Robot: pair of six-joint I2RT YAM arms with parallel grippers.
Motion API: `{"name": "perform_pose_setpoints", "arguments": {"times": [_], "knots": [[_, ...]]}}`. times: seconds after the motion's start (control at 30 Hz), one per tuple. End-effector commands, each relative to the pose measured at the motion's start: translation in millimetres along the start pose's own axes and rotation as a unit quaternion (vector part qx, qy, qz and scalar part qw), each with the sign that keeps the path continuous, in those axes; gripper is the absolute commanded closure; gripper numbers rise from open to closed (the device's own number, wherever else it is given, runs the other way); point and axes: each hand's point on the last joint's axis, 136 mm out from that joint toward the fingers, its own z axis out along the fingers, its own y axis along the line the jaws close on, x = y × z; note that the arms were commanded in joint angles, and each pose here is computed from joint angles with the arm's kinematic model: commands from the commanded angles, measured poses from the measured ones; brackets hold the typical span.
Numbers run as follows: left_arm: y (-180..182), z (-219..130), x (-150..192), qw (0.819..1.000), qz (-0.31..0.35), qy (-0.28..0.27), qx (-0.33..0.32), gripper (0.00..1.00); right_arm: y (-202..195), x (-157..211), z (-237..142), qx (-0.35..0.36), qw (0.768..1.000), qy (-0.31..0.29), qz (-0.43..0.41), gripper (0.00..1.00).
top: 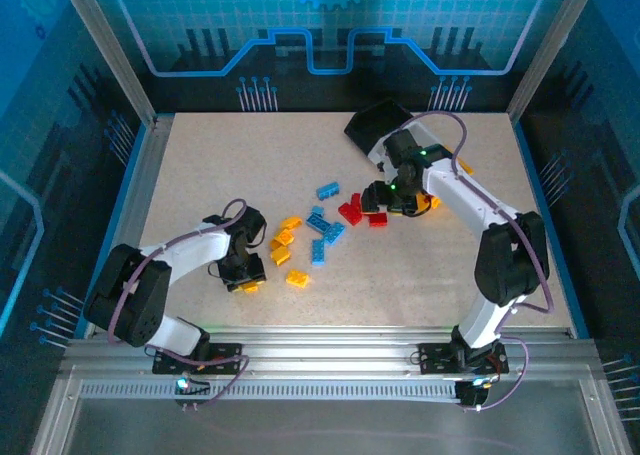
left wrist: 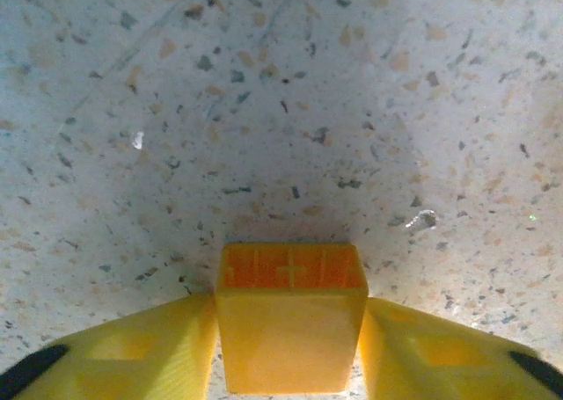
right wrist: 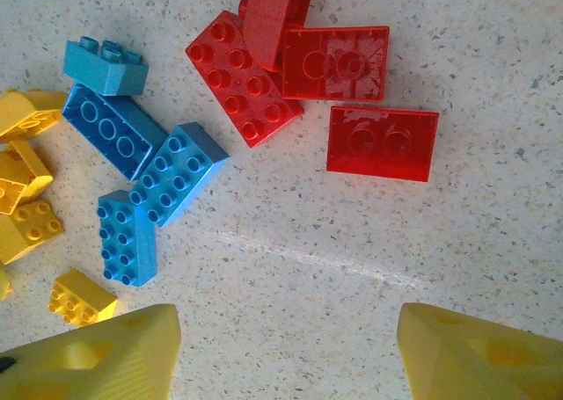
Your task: Sort the legos into containers by color
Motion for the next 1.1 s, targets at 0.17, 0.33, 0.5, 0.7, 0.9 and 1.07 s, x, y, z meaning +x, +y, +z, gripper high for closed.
{"name": "perform_pose_setpoints", "arguments": {"times": [0.17,0.33,0.5,0.7,0.9,1.07], "knots": [[-0.8,-4.4,-5.3,1.0,0.019,-0.015,-0.005,0.66,-17.5,-13.6,-42.7,-0.041,0.995,-0.051,0.077,0.32],[-9.1,-19.1,-7.0,0.999,0.027,-0.031,0.025,0.67,-72.9,-18.5,-55.9,-0.019,0.978,-0.074,0.193,0.28],[-23.7,-49.1,-11.3,0.994,0.035,-0.067,0.078,0.68,-123.1,-15.6,-60.5,-0.004,0.954,-0.091,0.286,0.28],[-41.8,-85.5,-17.8,0.986,0.044,-0.098,0.129,0.68,-169.5,-28.6,-51.8,0.005,0.933,-0.103,0.344,0.29],[-50.9,-106.8,-19.9,0.982,0.052,-0.108,0.148,0.67,-197.9,-58.6,-40.6,0.016,0.927,-0.107,0.359,0.31],[-49.1,-116.2,-16.9,0.98,0.051,-0.113,0.154,0.67,-207.9,-77.1,-23.6,0.018,0.926,-0.097,0.365,0.33]]}}
